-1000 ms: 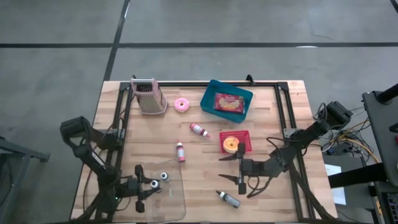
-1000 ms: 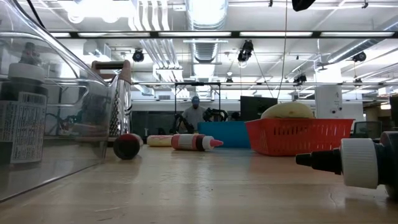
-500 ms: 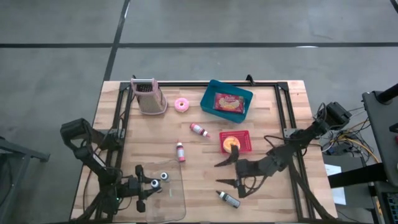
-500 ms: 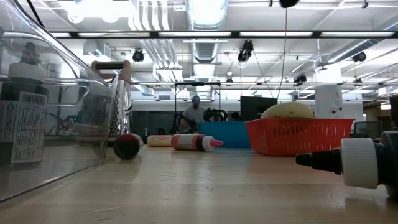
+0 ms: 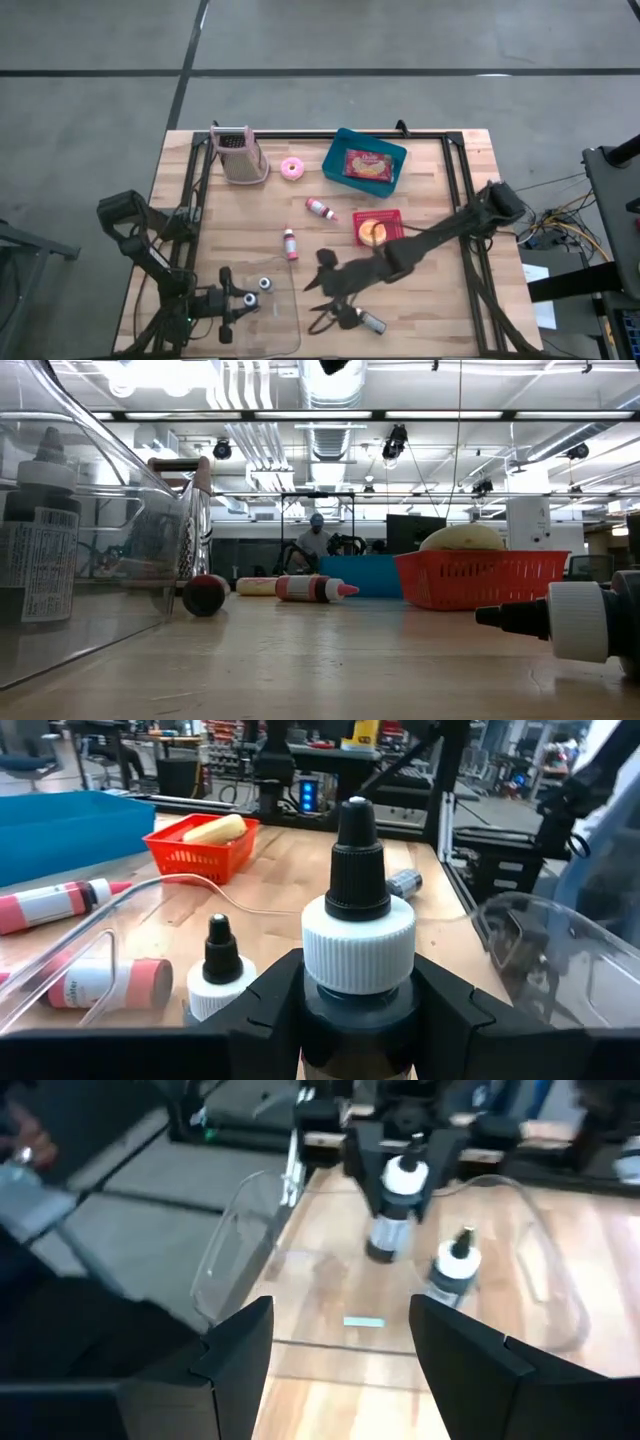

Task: Pick & Place Food Item
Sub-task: Put the top black food coloring bottle into the transparent bin

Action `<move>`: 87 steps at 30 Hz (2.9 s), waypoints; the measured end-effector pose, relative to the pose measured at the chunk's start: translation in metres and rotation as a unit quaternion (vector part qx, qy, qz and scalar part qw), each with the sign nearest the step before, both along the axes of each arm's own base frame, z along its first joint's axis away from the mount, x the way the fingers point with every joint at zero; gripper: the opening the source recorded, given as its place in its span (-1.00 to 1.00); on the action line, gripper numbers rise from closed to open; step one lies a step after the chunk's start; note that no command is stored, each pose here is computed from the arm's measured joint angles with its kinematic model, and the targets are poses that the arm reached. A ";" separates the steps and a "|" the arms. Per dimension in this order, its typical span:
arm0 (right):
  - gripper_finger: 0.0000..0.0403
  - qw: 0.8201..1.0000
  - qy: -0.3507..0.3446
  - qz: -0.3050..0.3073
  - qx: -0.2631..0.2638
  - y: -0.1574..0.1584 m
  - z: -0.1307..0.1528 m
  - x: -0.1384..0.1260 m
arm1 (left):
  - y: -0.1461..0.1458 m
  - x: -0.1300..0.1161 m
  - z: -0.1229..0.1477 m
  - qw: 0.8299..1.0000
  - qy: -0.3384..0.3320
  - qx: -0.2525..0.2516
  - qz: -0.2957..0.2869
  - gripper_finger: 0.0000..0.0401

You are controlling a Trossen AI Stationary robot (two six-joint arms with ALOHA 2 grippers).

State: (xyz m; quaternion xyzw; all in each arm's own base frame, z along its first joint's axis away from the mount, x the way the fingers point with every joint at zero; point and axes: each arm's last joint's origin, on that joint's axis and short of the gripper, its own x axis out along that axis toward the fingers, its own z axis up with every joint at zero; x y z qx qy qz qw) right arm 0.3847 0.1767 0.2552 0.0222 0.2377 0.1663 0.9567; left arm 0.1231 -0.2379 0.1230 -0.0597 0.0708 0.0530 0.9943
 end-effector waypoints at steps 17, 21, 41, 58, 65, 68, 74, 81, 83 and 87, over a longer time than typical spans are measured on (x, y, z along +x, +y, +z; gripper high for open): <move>0.13 0.990 0.095 0.091 -0.059 -0.004 0.020 0.091 | 0.000 0.002 0.000 0.998 0.010 0.062 -0.015 -0.34; 0.13 0.986 0.102 0.104 -0.077 -0.006 0.016 0.111 | 0.001 0.003 -0.001 0.998 0.016 0.064 -0.022 -0.34; 0.13 0.989 0.069 0.107 -0.071 -0.021 0.025 0.125 | 0.002 0.020 0.008 0.996 0.025 0.078 -0.024 -0.34; 0.13 0.988 0.080 0.111 -0.067 -0.013 0.013 0.124 | 0.007 0.048 0.017 0.995 0.034 0.093 -0.016 -0.34; 0.13 0.986 0.111 0.105 -0.064 -0.014 -0.004 0.123 | 0.011 0.055 0.018 0.994 0.039 0.099 -0.018 -0.34; 0.13 0.986 0.112 0.104 -0.063 -0.014 -0.005 0.123 | 0.012 0.056 0.018 0.994 0.041 0.098 -0.021 -0.34; 0.01 0.988 0.108 0.089 -0.071 -0.014 -0.005 0.124 | 0.012 0.057 0.018 0.994 0.042 0.097 -0.022 -0.34; -0.30 0.988 0.109 0.080 -0.074 -0.014 -0.005 0.124 | 0.014 0.059 0.018 0.994 0.043 0.095 -0.019 -0.34; -0.39 0.988 0.109 0.079 -0.075 -0.014 -0.005 0.124 | 0.014 0.059 0.018 0.994 0.043 0.094 -0.018 -0.34; -0.50 0.988 0.112 0.080 -0.076 -0.013 -0.005 0.123 | 0.014 0.060 0.018 0.995 0.042 0.093 -0.018 -0.34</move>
